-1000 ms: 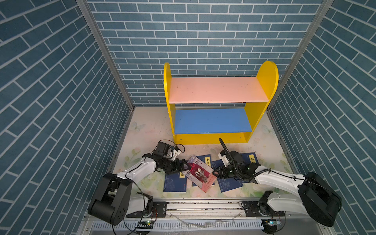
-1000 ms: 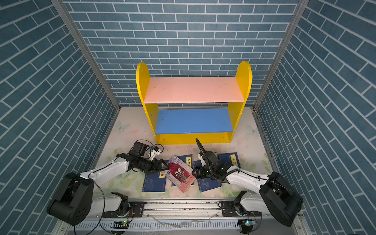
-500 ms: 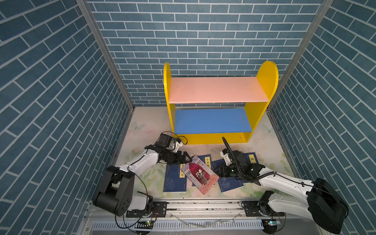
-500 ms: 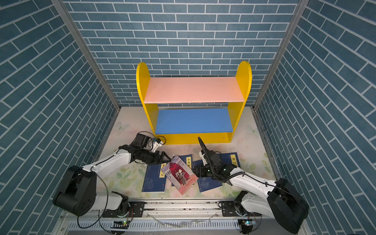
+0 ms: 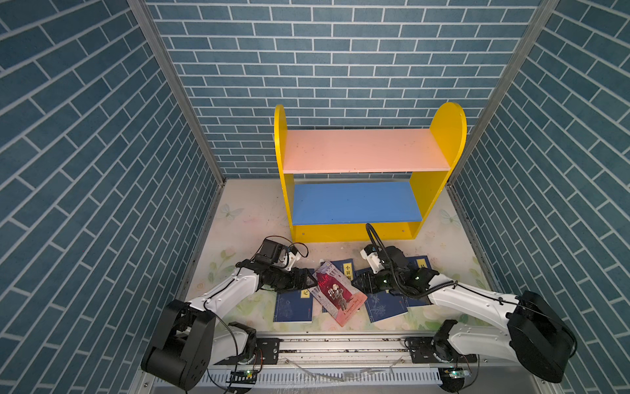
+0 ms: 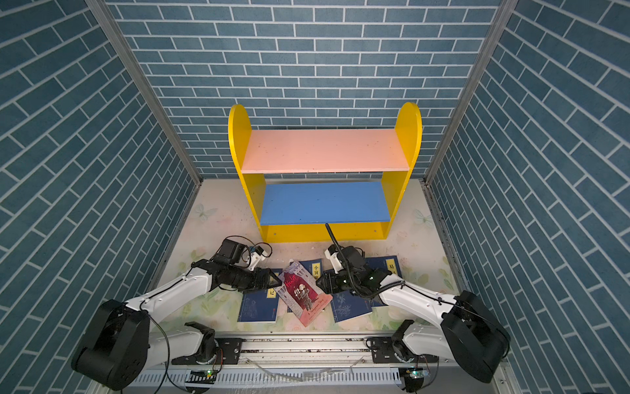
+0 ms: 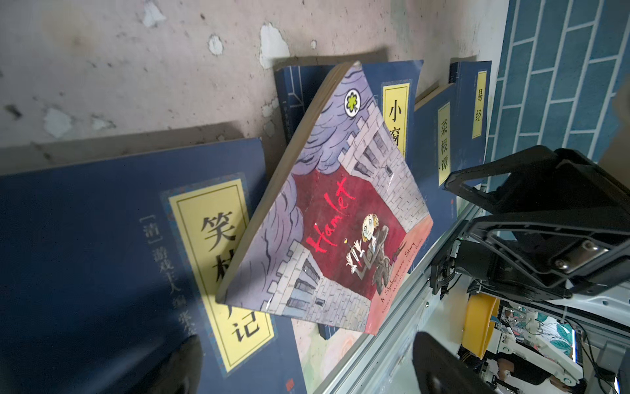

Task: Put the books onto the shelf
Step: 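Lower both grippers to the Hamlet paperback's edges on the book pile, then squeeze the Hamlet paperback between both grippers and tilt it upright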

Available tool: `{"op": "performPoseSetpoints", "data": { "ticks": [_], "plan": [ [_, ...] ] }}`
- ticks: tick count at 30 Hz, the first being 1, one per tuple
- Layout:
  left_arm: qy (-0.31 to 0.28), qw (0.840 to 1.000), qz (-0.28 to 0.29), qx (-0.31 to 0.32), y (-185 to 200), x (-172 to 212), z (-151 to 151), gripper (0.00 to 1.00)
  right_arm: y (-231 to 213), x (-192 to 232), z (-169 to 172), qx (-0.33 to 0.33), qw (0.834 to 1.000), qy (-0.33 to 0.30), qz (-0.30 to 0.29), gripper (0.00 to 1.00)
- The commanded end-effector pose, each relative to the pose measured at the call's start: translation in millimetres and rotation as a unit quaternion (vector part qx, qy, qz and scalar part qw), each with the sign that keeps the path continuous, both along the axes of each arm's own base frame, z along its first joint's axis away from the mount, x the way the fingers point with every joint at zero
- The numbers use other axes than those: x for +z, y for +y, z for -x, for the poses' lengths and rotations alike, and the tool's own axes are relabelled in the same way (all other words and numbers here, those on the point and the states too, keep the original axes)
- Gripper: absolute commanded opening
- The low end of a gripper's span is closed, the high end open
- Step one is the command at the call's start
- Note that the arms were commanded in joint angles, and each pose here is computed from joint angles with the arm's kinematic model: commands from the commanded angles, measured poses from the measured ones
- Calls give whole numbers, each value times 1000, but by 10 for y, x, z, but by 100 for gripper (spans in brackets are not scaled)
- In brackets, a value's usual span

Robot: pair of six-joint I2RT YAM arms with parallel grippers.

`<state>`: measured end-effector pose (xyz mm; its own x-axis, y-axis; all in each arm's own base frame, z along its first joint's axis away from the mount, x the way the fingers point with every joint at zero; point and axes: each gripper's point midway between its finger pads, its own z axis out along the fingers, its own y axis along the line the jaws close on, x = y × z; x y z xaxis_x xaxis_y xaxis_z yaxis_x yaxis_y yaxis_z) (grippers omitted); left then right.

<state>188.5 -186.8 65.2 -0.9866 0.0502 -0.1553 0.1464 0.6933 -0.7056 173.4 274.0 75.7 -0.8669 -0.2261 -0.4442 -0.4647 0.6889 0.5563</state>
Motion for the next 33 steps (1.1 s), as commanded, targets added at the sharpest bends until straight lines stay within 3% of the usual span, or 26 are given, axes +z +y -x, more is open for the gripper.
{"op": "performPoseSetpoints", "data": {
  "ticks": [1, 14, 21, 28, 30, 33],
  "plan": [
    [0, 1000, -8, 0, 15, -60, 15, 97, 168, 110, -62, 36, 999, -27, -14, 55],
    [29, 1000, -3, 8, -4, -184, 39, 95, 320, -179, -149, 67, 997, -13, 31, 53],
    [26, 1000, 9, 11, -40, -184, 3, 94, 294, -336, -194, 58, 996, -10, 60, 47],
    [24, 999, 21, 15, -69, -141, -17, 94, 279, -389, -196, 50, 997, -8, 62, 29],
    [23, 999, 23, 17, -75, -145, -30, 94, 279, -402, -201, 47, 997, -7, 62, 15],
    [25, 999, 23, 20, -82, -159, -54, 94, 240, -444, -237, 34, 997, -10, 74, 6]
  ]
}}
